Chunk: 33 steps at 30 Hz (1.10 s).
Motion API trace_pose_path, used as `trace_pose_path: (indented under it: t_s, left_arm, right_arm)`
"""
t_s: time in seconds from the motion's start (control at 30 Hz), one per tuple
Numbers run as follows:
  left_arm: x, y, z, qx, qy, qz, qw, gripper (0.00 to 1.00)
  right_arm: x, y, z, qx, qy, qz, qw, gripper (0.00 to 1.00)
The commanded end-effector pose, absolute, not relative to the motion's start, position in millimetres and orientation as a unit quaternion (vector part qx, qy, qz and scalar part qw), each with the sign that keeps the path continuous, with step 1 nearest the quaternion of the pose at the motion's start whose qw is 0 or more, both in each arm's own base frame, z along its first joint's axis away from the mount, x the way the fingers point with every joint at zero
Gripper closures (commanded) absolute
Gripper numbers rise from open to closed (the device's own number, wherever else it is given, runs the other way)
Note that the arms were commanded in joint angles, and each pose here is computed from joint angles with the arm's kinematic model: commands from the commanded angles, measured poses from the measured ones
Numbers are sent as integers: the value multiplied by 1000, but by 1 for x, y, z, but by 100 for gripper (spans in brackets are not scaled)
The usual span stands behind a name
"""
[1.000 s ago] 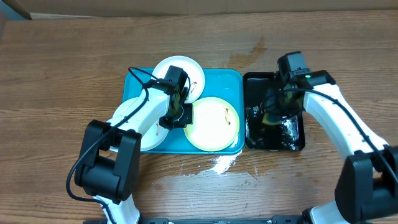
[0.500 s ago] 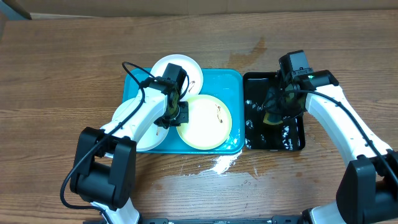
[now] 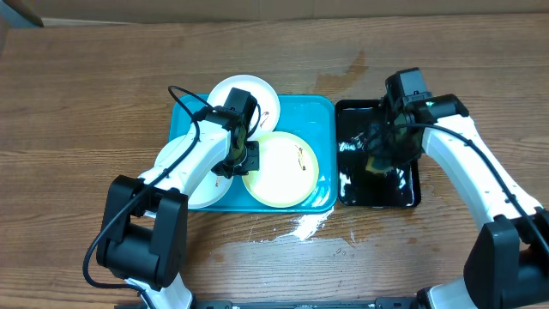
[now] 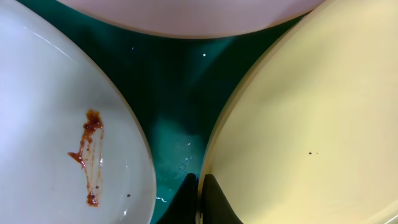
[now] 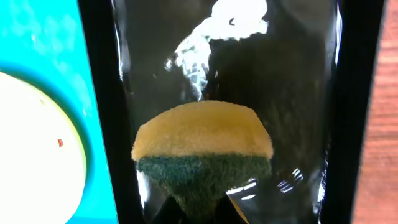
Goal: Clean dirty plates on tray and stack at the side
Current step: 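Dip and rub the sponge in the black tray's soapy water with right gripper, then carry the sponge with the right gripper onto the yellow plate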
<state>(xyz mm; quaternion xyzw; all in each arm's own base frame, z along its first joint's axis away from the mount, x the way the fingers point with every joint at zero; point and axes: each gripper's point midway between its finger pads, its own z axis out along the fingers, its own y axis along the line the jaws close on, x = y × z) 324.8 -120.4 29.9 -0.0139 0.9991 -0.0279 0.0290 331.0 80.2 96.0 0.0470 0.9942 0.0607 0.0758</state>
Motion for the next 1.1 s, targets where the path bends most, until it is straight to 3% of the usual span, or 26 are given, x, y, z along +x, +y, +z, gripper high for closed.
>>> trace_pose_path:
  t_s: [0.0,0.57,0.73,0.93,1.07]
  left_arm:
    - [332,-121,43,-20,998,-28,48,96]
    - [335,-127,44,-19,997,-45,54,96]
    - [335,-129,44,-18,997,-48,54,96]
    - [337,-129,44,-19,997,-50,57,96]
    - [339,-130,44,-19,997,-51,60,96]
  right_arm:
    - [346,83,121,59,988,67,124,96]
    - [351,80,115,62,987,61,133,96]
    - [336,87,112,61,990,82,99,96]
    - [331,150,133,-23,961,262,86,96]
    - [329,163,137,-43,955,280,88,96]
